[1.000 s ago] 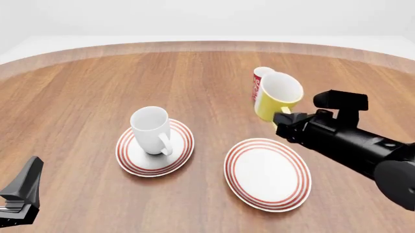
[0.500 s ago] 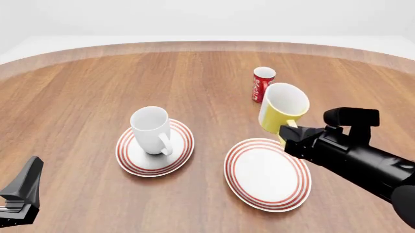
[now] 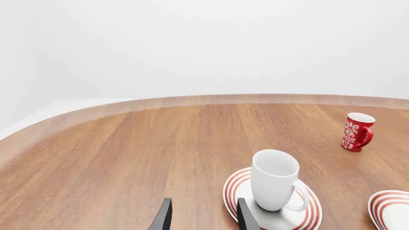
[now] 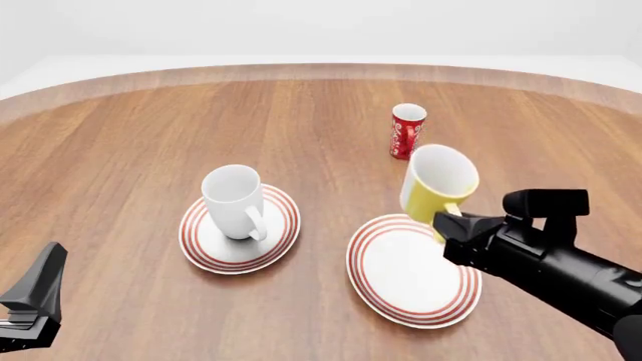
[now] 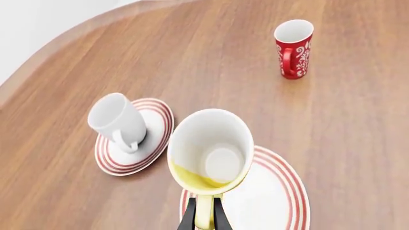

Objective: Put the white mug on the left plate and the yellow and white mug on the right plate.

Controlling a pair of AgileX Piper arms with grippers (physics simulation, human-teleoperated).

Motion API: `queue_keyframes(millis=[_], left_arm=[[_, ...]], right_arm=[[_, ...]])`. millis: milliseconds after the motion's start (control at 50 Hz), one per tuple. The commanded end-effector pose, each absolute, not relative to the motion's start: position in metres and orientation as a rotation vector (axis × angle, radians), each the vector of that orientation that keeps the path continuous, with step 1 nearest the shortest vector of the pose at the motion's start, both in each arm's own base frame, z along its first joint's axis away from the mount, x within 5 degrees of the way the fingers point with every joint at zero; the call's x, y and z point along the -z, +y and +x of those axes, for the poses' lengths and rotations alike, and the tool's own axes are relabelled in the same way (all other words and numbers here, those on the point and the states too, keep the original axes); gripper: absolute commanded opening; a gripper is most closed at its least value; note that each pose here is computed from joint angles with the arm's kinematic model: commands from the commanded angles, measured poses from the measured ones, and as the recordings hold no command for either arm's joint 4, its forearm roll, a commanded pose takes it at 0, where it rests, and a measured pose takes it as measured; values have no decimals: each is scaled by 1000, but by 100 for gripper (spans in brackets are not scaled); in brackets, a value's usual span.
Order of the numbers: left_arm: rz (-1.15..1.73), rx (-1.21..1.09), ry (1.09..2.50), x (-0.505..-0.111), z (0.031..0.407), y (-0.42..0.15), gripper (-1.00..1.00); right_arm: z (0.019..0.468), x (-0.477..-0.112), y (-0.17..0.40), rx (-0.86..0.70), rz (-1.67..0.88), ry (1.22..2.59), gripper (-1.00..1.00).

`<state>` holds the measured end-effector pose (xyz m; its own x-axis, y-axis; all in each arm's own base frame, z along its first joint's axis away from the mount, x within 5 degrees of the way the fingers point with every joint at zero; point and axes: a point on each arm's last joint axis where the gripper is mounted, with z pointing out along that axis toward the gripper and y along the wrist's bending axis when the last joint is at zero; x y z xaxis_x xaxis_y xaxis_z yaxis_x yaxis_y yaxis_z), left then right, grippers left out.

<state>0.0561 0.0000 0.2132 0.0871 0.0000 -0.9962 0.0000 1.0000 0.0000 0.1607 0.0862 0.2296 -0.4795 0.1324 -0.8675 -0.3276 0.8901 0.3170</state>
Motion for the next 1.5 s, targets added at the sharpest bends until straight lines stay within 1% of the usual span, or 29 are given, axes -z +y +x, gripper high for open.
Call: queue_keyframes(millis=[20, 760, 1500], left_arm=[[0, 0, 1484, -213, 56, 0, 100], [0, 0, 1484, -213, 56, 0, 100], [0, 0, 1484, -213, 56, 0, 100]], right_arm=[[156, -224, 85, -552, -147, 2003, -100], [160, -194, 85, -536, -132, 2051, -100], [166, -174, 88, -519, -135, 2097, -100]])
